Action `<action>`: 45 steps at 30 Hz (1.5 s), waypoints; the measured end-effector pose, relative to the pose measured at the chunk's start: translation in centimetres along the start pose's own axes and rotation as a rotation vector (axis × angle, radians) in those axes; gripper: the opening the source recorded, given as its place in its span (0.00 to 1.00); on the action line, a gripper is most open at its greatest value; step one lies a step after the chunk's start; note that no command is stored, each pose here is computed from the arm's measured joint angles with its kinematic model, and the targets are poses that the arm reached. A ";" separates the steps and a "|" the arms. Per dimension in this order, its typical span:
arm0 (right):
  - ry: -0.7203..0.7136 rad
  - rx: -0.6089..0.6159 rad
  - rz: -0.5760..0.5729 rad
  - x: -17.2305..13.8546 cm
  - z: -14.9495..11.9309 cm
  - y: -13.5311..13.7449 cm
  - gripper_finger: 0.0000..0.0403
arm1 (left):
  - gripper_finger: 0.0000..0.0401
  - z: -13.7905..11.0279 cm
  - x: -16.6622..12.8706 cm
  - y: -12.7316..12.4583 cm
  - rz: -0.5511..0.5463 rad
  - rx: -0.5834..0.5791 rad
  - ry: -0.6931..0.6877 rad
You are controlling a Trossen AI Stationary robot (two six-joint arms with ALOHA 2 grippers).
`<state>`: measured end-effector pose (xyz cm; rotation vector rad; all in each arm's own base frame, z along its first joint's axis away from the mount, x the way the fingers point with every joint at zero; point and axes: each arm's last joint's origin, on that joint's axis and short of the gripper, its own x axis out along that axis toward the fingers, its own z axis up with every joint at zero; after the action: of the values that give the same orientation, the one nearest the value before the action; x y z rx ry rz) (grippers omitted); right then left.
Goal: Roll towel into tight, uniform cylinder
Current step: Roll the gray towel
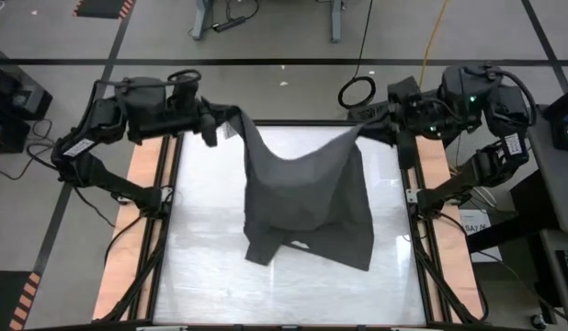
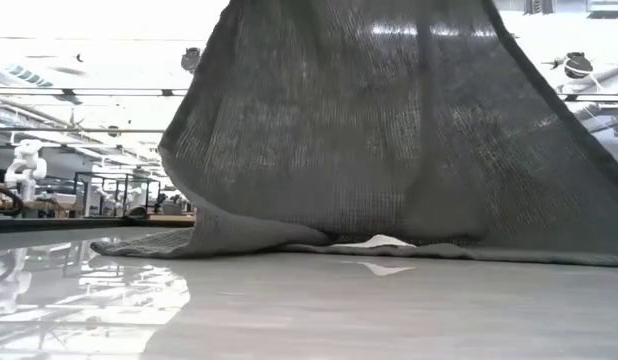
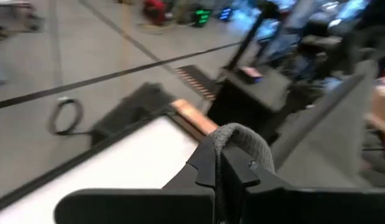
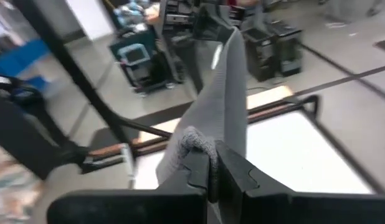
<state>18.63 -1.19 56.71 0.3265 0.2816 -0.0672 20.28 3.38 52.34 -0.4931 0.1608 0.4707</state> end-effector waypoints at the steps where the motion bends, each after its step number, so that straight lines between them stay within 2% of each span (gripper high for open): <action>1: 0.006 -0.012 -0.022 0.2 0.0 -0.4 0.01 | 0.00 0.2 0.1 0.4 0.010 0.011 0.003; 9: 0.098 -0.084 -0.179 2.1 0.0 -3.7 0.01 | 0.00 0.9 1.3 3.4 0.078 0.076 0.041; 17: 0.209 -0.130 -0.328 3.5 -0.1 -7.9 0.01 | 0.00 -1.2 4.9 7.3 0.150 0.064 0.164; 23: 0.299 -0.096 -0.335 4.3 -1.1 -11.6 0.01 | 0.00 -2.2 7.0 9.8 0.178 0.056 0.165; 28: 0.353 -0.071 -0.361 5.7 -2.4 -15.1 0.01 | 0.00 -2.7 7.9 12.6 0.257 0.071 0.161; 31: 0.333 -0.057 -0.401 6.9 -3.1 -17.6 0.01 | 0.00 -2.7 8.3 14.1 0.291 0.094 0.130; 33: 0.296 -0.063 -0.426 7.7 -3.5 -19.2 0.01 | 0.00 -2.4 8.5 15.0 0.303 0.151 0.089; 37: 0.152 -0.097 -0.492 8.5 -3.6 -22.7 0.01 | 0.01 -0.8 8.9 16.9 0.319 0.246 -0.040; 40: 0.020 -0.078 -0.537 8.6 -3.3 -24.6 0.01 | 0.01 0.7 8.9 17.7 0.326 0.288 -0.165; 43: -0.036 -0.031 -0.518 8.5 -3.4 -25.5 0.01 | 0.01 1.4 8.7 17.8 0.282 0.301 -0.222; 45: -0.024 -0.012 -0.482 8.6 -3.8 -25.7 0.01 | 0.01 1.2 8.7 17.9 0.282 0.301 -0.194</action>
<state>23.03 -24.42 42.96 0.2404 0.3320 -0.5432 19.54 21.31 43.61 -0.1269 0.1120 0.7537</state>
